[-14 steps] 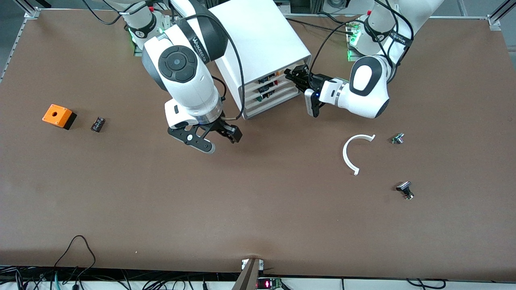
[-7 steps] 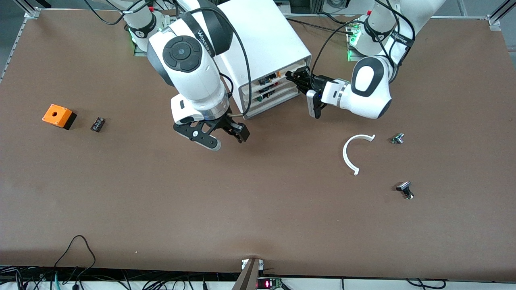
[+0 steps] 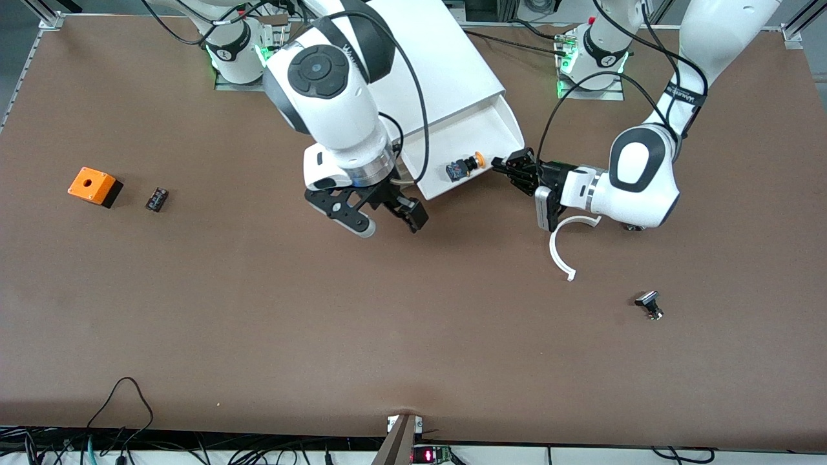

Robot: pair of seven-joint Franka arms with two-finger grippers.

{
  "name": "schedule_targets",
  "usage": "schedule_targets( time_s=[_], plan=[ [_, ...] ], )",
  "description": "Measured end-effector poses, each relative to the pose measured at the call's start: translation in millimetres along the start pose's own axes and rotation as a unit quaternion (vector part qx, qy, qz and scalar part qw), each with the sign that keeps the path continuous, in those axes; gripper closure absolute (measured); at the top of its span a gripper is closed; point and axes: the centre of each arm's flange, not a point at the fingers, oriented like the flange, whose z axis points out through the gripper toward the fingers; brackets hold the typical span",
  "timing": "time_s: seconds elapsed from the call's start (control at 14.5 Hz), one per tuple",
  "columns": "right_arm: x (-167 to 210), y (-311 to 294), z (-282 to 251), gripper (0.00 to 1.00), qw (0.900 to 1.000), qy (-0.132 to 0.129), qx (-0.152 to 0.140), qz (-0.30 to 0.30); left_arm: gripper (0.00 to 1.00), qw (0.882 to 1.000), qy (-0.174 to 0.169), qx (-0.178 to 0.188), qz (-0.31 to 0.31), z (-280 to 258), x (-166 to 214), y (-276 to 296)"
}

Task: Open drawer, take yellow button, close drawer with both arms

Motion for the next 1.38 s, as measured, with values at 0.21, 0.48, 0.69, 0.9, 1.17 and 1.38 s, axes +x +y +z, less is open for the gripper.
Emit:
schedule_targets(
  time_s=[0.21,0.48,0.69,0.9,1.17,1.38],
  plan=[
    [-31.9,-15.2,8.6,0.00,0.999,-0.003,0.020,0.027,0.81,1.000,-0.002,0.007,-0.004,-6.0,4.2,-0.9],
    [-73.2,-26.2,33.5,0.00,0.997,-0.013,0.024,0.073,0.43,0.999,-0.017,0.044,-0.003,-30.0,7.6,-2.8],
    [-95.8,-28.4,49.3,0.00,0.994,-0.021,0.015,0.108,0.15,0.994,-0.058,0.074,-0.055,-76.6,18.1,20.9],
    [-105.8,-26.6,61.4,0.00,0.990,-0.045,-0.001,0.136,0.00,0.984,-0.096,0.099,-0.114,-119.9,27.5,60.7],
    [-115.5,-19.2,75.9,0.00,0.986,-0.061,-0.042,0.148,0.00,0.970,-0.119,0.138,-0.159,-164.2,21.8,117.0],
    [-140.1,-16.4,98.9,0.00,0.985,-0.063,-0.064,0.146,0.00,0.940,-0.130,0.245,-0.198,-193.8,15.6,150.5]
  ],
)
